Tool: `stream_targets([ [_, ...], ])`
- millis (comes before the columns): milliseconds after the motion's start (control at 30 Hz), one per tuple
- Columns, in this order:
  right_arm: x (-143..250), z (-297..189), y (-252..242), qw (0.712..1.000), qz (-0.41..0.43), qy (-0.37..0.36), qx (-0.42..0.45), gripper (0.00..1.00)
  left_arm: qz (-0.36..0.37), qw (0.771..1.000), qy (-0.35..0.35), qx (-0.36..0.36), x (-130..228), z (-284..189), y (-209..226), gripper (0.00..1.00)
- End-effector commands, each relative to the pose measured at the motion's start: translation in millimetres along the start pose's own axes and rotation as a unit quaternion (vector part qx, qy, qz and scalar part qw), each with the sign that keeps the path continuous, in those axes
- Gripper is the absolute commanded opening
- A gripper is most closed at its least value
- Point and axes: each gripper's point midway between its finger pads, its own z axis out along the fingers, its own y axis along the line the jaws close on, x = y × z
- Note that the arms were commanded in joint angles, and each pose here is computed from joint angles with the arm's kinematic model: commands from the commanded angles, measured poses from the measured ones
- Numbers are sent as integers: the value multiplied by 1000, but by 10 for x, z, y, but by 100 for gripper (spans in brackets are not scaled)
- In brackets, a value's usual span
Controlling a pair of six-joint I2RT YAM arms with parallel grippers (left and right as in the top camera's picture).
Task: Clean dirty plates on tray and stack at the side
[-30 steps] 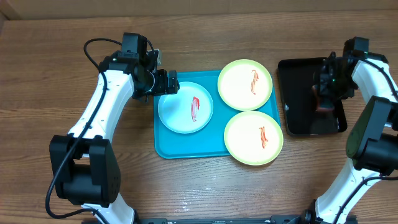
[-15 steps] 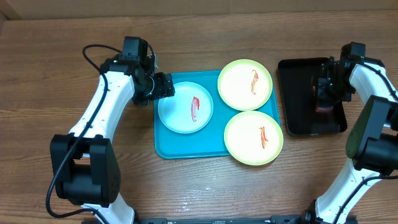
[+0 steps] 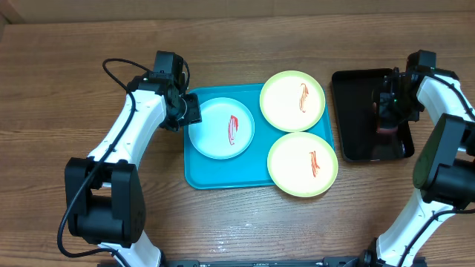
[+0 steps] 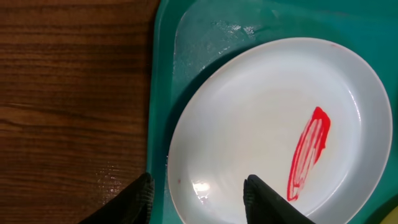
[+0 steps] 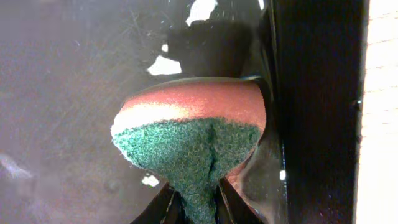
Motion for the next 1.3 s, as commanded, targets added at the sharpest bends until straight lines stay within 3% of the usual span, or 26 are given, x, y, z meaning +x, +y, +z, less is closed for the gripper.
stream_targets([
  [0, 57, 48, 62, 1000, 1, 9, -10, 18, -8, 1000, 8, -19, 80, 90, 85, 49],
  [233, 59, 48, 63, 1000, 1, 9, -10, 18, -13, 1000, 7, -17, 150, 234, 117, 49],
  [333, 59, 48, 63, 1000, 1, 9, -10, 18, -13, 1000, -2, -13, 130, 275, 113, 43],
  [600, 65, 48, 64, 1000, 1, 10, -11, 18, -7, 1000, 17, -17, 252, 566, 157, 39],
  [733, 66, 48, 64, 1000, 2, 11, -11, 18, -5, 1000, 11, -2, 209, 607, 100, 27],
  [833, 72, 46, 109, 1000, 4, 11, -23, 18, -5, 1000, 8, -1, 193, 607, 94, 4],
  [967, 72, 40, 153, 998, 43, 12, -36, 4, -15, 1000, 3, -1, 129, 579, 154, 4],
  [1267, -22, -329, 158, 997, 56, 25, -37, 4, -30, 999, 12, 35, 73, 504, 121, 4],
])
